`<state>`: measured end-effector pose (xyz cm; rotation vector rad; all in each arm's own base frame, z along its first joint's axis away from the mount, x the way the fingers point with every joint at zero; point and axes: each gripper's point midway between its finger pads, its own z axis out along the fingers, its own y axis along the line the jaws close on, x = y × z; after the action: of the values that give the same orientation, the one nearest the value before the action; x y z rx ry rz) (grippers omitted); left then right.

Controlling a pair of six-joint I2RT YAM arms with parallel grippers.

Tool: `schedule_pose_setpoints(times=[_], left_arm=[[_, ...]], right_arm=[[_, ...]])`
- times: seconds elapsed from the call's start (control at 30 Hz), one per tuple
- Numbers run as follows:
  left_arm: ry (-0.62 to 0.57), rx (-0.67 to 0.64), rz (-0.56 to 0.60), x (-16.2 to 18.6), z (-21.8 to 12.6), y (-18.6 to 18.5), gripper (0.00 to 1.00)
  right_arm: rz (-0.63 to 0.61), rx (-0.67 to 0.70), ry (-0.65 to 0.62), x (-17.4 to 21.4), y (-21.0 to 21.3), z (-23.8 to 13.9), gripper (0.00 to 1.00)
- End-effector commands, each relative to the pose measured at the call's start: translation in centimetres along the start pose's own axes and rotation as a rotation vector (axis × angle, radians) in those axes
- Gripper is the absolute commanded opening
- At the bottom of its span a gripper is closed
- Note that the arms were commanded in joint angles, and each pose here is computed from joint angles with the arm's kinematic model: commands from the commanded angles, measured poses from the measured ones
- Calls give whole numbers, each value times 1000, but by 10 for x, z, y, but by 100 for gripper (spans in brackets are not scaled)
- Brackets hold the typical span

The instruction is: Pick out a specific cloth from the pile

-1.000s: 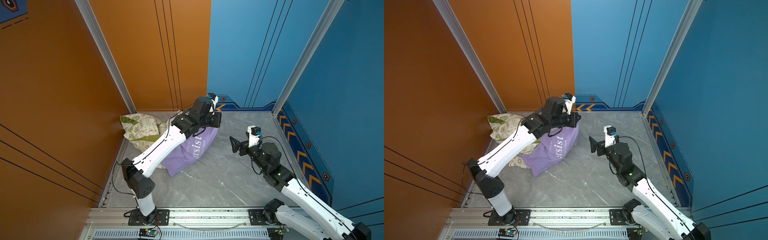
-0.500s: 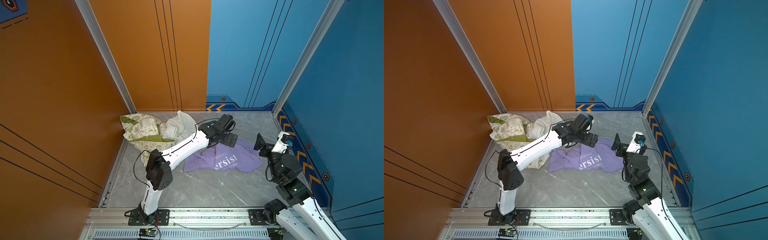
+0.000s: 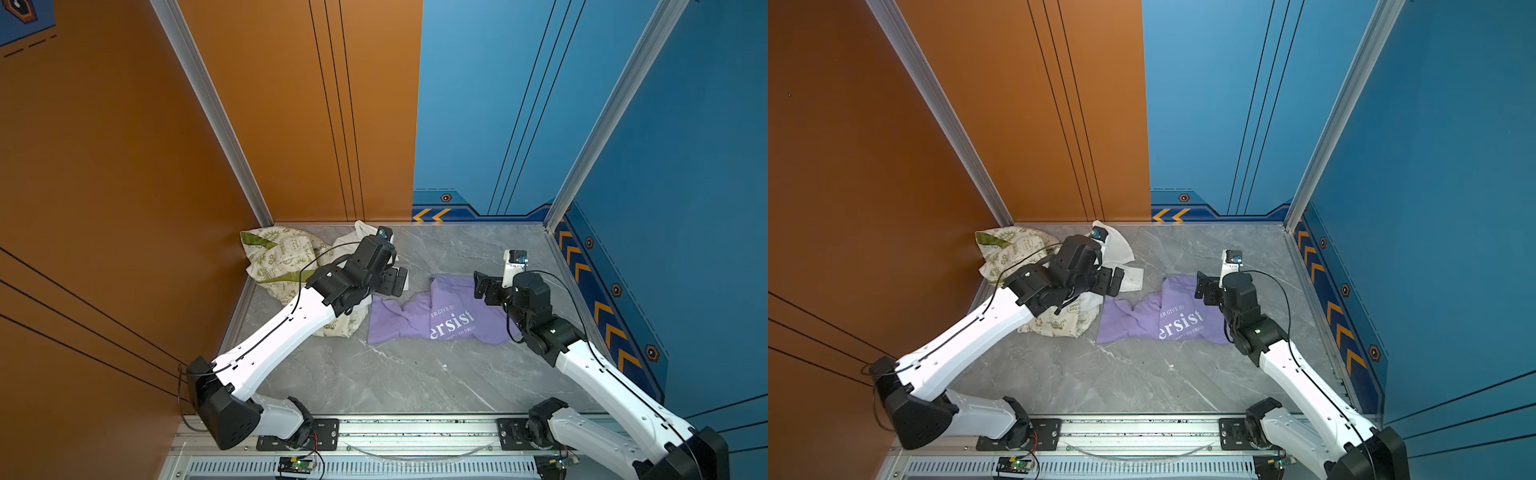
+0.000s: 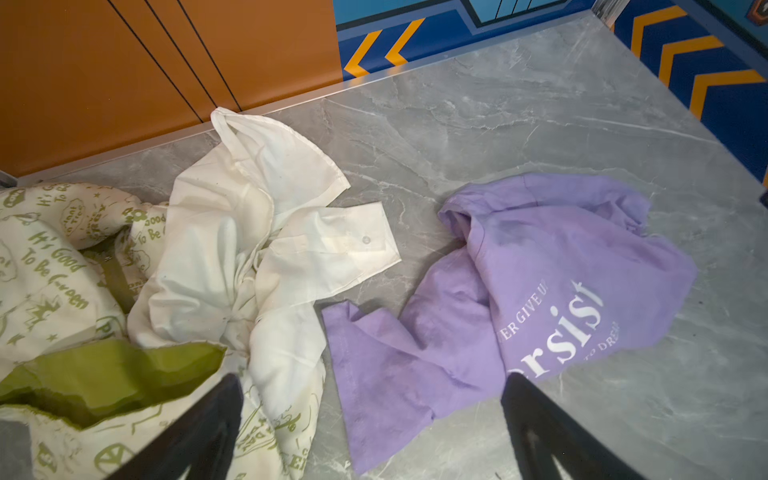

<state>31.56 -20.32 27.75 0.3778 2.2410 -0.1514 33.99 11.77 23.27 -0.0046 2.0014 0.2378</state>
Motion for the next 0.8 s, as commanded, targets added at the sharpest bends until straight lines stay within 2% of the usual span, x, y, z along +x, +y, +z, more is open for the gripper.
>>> schedule_pose_setpoints(times=[0.0, 0.2, 0.37, 0.53, 0.77], left_arm=[[-89, -61, 27, 10, -23, 28, 98], [-219, -77, -36, 49, -62, 65, 98], [-295, -82, -65, 76, -81, 82, 98], [-343, -67, -74, 90, -87, 85, 98], [-350, -65, -82, 104, -85, 86, 98]], right_arm=[[-46, -64, 141, 20, 28, 12, 95], [-137, -96, 292, 53, 64, 41, 94], [-112, -89, 381, 75, 79, 66, 92], [-94, -61, 452, 94, 84, 91, 84], [-74, -48, 533, 119, 90, 115, 65]])
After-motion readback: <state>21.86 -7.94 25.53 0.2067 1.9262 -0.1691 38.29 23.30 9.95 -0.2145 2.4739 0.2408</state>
